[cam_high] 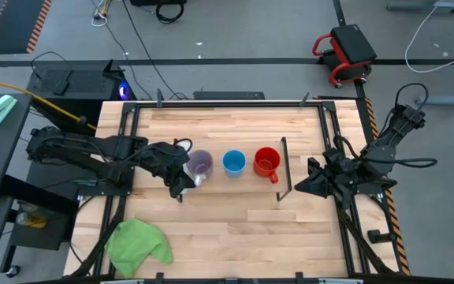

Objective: Stack small to large cups/mugs on shelf
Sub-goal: Put the purple mug to the left of the blue cup on the shelf, then return to home position

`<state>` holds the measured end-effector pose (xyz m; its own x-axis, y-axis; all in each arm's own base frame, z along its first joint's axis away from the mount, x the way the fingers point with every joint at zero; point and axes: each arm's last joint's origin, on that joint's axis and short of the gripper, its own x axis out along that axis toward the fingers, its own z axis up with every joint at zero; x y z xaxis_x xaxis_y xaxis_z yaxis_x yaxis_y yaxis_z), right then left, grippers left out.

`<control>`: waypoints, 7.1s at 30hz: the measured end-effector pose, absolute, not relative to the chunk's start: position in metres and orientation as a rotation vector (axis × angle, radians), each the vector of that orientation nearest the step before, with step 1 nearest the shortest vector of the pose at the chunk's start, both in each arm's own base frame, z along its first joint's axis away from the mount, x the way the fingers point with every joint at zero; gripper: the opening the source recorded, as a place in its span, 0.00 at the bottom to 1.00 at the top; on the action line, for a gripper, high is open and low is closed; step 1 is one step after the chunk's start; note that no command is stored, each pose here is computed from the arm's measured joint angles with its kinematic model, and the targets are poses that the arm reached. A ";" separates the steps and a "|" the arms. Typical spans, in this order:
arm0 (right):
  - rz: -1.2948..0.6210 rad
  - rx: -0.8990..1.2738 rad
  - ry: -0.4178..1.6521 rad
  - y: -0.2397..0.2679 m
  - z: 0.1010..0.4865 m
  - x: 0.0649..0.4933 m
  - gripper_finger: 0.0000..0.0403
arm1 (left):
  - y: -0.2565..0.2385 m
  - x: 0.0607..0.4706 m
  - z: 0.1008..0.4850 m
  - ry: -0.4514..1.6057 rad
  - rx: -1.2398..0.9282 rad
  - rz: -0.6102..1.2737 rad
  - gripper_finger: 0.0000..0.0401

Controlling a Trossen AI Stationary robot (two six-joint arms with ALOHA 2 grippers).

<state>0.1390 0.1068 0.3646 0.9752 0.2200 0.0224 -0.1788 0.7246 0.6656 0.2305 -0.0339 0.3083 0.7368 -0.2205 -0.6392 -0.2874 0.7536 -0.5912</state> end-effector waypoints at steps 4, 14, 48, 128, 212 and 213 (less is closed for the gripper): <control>0.220 0.726 0.061 0.107 0.364 0.139 0.03 | -0.034 0.231 0.311 0.736 -0.732 0.028 0.19; 0.307 0.805 0.000 0.102 0.376 0.131 0.03 | -0.032 0.216 0.335 0.583 -0.741 -0.047 0.19; 0.747 0.581 -0.623 0.019 0.430 0.024 0.04 | -0.010 0.067 0.408 0.031 -0.450 -0.180 0.19; 0.727 0.643 -0.876 0.033 0.248 0.039 0.04 | -0.012 0.079 0.233 -0.237 -0.592 -0.285 0.20; -0.271 0.058 -0.080 0.004 0.173 0.095 0.04 | -0.011 0.097 0.170 -0.043 -0.018 -0.088 0.20; -0.271 0.058 -0.080 0.004 0.173 0.095 0.04 | -0.011 0.097 0.170 -0.043 -0.018 -0.088 0.21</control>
<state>0.0952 0.0042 0.1731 0.9604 -0.2692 0.0714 0.2646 0.9620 0.0676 0.0975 -0.0109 0.1697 0.9953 -0.0871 0.0433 0.0879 0.9960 -0.0161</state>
